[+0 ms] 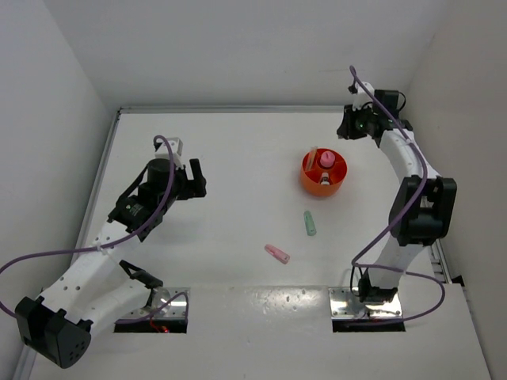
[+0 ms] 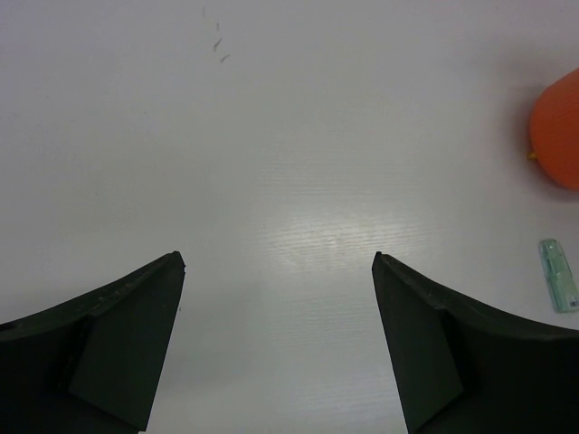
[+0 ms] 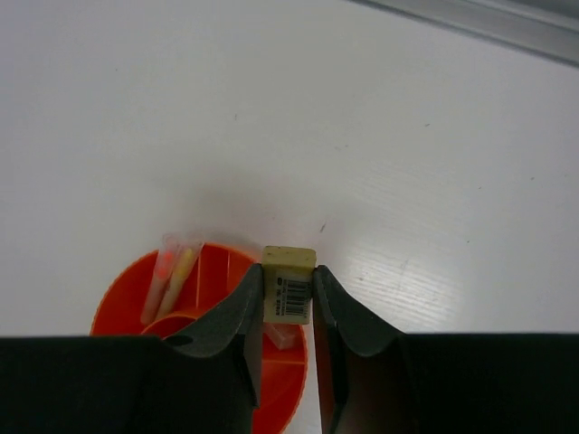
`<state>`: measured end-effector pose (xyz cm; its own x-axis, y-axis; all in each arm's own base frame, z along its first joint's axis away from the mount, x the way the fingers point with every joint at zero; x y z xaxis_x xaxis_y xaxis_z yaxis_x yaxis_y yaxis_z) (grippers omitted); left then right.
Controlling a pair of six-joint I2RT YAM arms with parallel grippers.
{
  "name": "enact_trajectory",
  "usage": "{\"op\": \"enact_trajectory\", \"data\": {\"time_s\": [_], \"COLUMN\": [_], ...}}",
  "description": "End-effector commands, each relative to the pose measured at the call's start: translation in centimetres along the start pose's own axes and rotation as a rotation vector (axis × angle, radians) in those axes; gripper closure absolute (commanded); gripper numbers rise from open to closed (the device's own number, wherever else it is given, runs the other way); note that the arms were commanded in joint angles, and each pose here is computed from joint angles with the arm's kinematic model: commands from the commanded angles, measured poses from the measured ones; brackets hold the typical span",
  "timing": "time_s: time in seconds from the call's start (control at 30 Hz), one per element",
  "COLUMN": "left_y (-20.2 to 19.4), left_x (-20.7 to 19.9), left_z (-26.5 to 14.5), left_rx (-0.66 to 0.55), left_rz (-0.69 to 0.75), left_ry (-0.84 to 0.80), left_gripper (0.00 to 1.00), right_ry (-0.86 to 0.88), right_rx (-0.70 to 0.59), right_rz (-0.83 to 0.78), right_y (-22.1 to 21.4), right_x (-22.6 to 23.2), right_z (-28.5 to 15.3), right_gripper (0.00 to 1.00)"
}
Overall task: Sort the stationery into containers
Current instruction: Place the stationery in the storage box.
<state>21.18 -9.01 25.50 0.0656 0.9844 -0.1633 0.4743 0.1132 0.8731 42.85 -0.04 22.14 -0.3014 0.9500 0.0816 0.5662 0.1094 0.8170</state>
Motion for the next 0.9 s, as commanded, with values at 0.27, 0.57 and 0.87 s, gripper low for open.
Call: {"op": "enact_trajectory", "data": {"time_s": [0.27, 0.57, 0.87], "left_y": [0.6, 0.6, 0.6], "left_x": [0.0, 0.0, 0.0], "left_z": [-0.2, -0.2, -0.2], "left_rx": [-0.032, -0.032, -0.032], "left_rz": [-0.002, -0.002, -0.002], "left_ry": [-0.023, -0.023, -0.023], "left_gripper": [0.09, 0.09, 0.09], "right_ry": [0.194, 0.237, 0.24], "right_rx": [0.055, 0.136, 0.177], "right_rz": [0.015, 0.03, 0.018], "right_y": [-1.1, -3.3, -4.4], "right_x": [-0.9, -1.0, -1.2], "right_z": [1.6, 2.9, 3.6], "right_gripper": [1.0, 0.97, 0.79]}}
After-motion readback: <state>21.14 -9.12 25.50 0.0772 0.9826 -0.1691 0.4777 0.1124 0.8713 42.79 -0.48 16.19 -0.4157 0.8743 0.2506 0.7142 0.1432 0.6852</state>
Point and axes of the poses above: each gripper's point midway between its finger pads, its own z axis out along the fingers, its own x axis along the line the jaws close on, y = z × x, the point moved 9 cm from there along -z, back along the fingers, and after that the axes turned 3 degrees about z, right-handed, at the moved point
